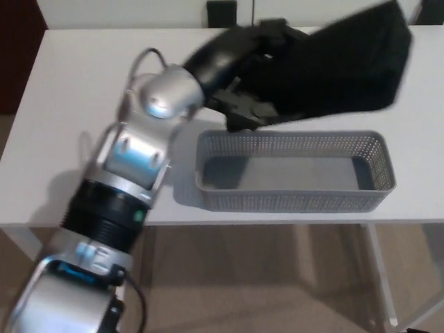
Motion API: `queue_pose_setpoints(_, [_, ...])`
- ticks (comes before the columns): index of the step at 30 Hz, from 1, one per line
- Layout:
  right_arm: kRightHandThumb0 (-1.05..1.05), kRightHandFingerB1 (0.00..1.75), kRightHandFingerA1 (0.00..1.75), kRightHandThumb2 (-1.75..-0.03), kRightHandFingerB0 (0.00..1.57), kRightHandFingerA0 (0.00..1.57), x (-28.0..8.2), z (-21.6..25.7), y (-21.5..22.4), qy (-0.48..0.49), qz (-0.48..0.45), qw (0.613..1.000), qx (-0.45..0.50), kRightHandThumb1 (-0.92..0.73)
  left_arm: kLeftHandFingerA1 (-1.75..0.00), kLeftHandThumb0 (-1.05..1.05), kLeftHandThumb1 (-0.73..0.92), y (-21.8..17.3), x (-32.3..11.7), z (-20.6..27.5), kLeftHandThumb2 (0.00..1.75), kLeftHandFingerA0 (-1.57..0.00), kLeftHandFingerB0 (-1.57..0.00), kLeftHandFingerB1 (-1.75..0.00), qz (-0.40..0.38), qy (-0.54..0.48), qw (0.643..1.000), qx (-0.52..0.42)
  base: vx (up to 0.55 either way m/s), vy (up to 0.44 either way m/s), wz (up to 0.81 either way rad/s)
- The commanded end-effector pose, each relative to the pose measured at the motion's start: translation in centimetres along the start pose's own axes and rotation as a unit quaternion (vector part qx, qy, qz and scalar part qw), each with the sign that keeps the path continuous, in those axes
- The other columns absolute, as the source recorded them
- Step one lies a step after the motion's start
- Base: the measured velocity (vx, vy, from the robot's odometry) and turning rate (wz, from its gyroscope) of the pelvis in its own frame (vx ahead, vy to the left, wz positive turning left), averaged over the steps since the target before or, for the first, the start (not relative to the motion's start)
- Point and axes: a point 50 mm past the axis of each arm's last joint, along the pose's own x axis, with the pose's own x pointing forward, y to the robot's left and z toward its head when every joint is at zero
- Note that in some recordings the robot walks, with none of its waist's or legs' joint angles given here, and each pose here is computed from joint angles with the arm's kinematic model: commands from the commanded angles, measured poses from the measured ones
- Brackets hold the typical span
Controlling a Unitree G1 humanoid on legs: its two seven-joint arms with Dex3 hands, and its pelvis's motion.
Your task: The robot walk towards a table in front and pick up a black pencil case on the left hand side and put the pencil case into a small container on the right hand side
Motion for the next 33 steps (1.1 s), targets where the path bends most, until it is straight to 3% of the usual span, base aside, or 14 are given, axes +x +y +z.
queue_pose_setpoints(1, [-0.53, 0.34, 0.38, -0.59, 0.33, 0.44, -0.4, -0.4, -0.2, 0.019, -0.002, 1.0, -0.016, -0.63, -1.38, -0.12, 0.79, -1.1, 0.4, -0.3, 0.77, -0.97, -0.81, -0.93, 0.014, 0.027, 0.999, 0.011, 0.0, 0.0, 0.0])
queue_pose_setpoints(6, [-0.52, 0.34, 0.38, -0.59, 0.33, 0.44, -0.4, -0.4, -0.2, 0.019, -0.001, 1.0, -0.017, -0.63, -1.41, -0.15, 0.78, -1.6, 0.6, -0.3, 0.78, -0.99, -0.82, -0.95, 0.012, 0.033, 0.999, 0.011, 0.0, 0.0, 0.0])
queue_pose_setpoints(8, [-0.52, 0.34, 0.38, -0.58, 0.33, 0.44, -0.3, -0.3, -0.2, 0.018, 0.0, 1.0, -0.018, -0.64, -1.41, -0.11, 0.82, -2.3, 0.9, -0.2, 0.72, -1.0, -0.83, -0.81, 0.004, 0.038, 0.999, 0.007, 0.0, 0.0, 0.0])
queue_pose_setpoints(10, [-0.52, 0.34, 0.38, -0.58, 0.33, 0.44, -0.4, -0.2, -0.2, 0.018, 0.001, 1.0, -0.02, -0.64, -1.41, -0.11, 0.82, -2.4, 0.9, -0.3, 0.72, -1.0, -0.83, -0.81, 0.002, 0.039, 0.999, 0.008, 0.0, 0.0, 0.0])
queue_pose_setpoints(11, [-0.52, 0.34, 0.38, -0.59, 0.32, 0.42, -0.4, -0.2, -0.1, 0.018, 0.002, 1.0, -0.023, -0.65, -1.31, -0.11, 0.83, -2.6, 0.8, -0.5, 0.69, -0.99, -0.85, -0.72, 0.001, 0.041, 0.999, 0.008, 0.0, 0.0, 0.0])
queue_pose_setpoints(13, [-0.52, 0.34, 0.38, -0.59, 0.32, 0.42, -0.4, -0.2, -0.1, 0.018, 0.003, 1.0, -0.026, -0.65, -1.31, -0.11, 0.83, -2.8, 0.8, -0.8, 0.69, -0.99, -0.85, -0.72, -0.002, 0.043, 0.999, 0.009, 0.0, 0.0, 0.0])
queue_pose_setpoints(14, [-0.54, 0.34, 0.38, -0.59, 0.32, 0.42, -0.4, -0.2, -0.1, 0.02, 0.003, 0.999, -0.029, -0.65, -1.43, -0.12, 0.85, -3.0, 0.7, -1.2, 0.71, -1.01, -0.82, -0.89, 0.0, 0.051, 0.999, -0.004, 0.0, 0.0, 0.0])
queue_pose_setpoints(15, [-0.54, 0.34, 0.38, -0.6, 0.32, 0.42, -0.4, -0.1, -0.1, 0.02, 0.004, 0.999, -0.031, -0.64, -1.43, -0.13, 0.83, -3.0, 0.6, -1.4, 0.72, -1.02, -0.81, -0.94, 0.001, 0.055, 0.998, -0.009, 0.0, 0.0, 0.0])
queue_pose_setpoints(18, [-0.52, 0.34, 0.38, -0.6, 0.33, 0.43, -0.5, -0.1, -0.1, 0.021, 0.003, 0.999, -0.027, -0.63, -1.43, -0.12, 0.82, -3.1, 0.4, -1.7, 0.71, -0.95, -0.79, -0.97, 0.002, 0.059, 0.998, 0.007, 0.0, 0.0, 0.0])
queue_pose_setpoints(20, [-0.52, 0.34, 0.38, -0.59, 0.33, 0.43, -0.4, -0.1, -0.2, 0.023, 0.004, 0.999, -0.028, -0.64, -1.44, -0.13, 0.82, -3.0, 0.3, -2.2, 0.71, -0.93, -0.78, -0.97, 0.003, 0.066, 0.998, 0.016, 0.0, 0.0, 0.0])
queue_pose_setpoints(21, [-0.52, 0.34, 0.38, -0.59, 0.33, 0.43, -0.4, 0.0, -0.2, 0.019, 0.004, 0.999, -0.03, -0.64, -1.43, -0.17, 0.81, -2.8, 0.1, -2.6, 0.75, -1.02, -0.8, -0.97, 0.004, 0.071, 0.997, 0.021, 0.0, 0.0, 0.0])
queue_pose_setpoints(32, [-0.54, 0.34, 0.38, -0.58, 0.33, 0.42, -0.3, -0.1, -0.3, 0.023, 0.006, 0.999, -0.024, -0.64, -1.4, -0.15, 0.82, -2.7, -0.2, -3.8, 0.75, -1.04, -0.79, -0.87, 0.012, 0.103, 0.994, 0.033, 0.0, 0.0, 0.0])
queue_pose_setpoints(33, [-0.53, 0.34, 0.38, -0.58, 0.33, 0.42, -0.2, -0.1, -0.1, 0.024, 0.007, 0.999, -0.024, -0.64, -1.39, -0.15, 0.82, -2.7, -0.5, -4.1, 0.72, -1.04, -0.8, -0.77, 0.013, 0.11, 0.993, 0.035, 0.0, 0.0, 0.0])
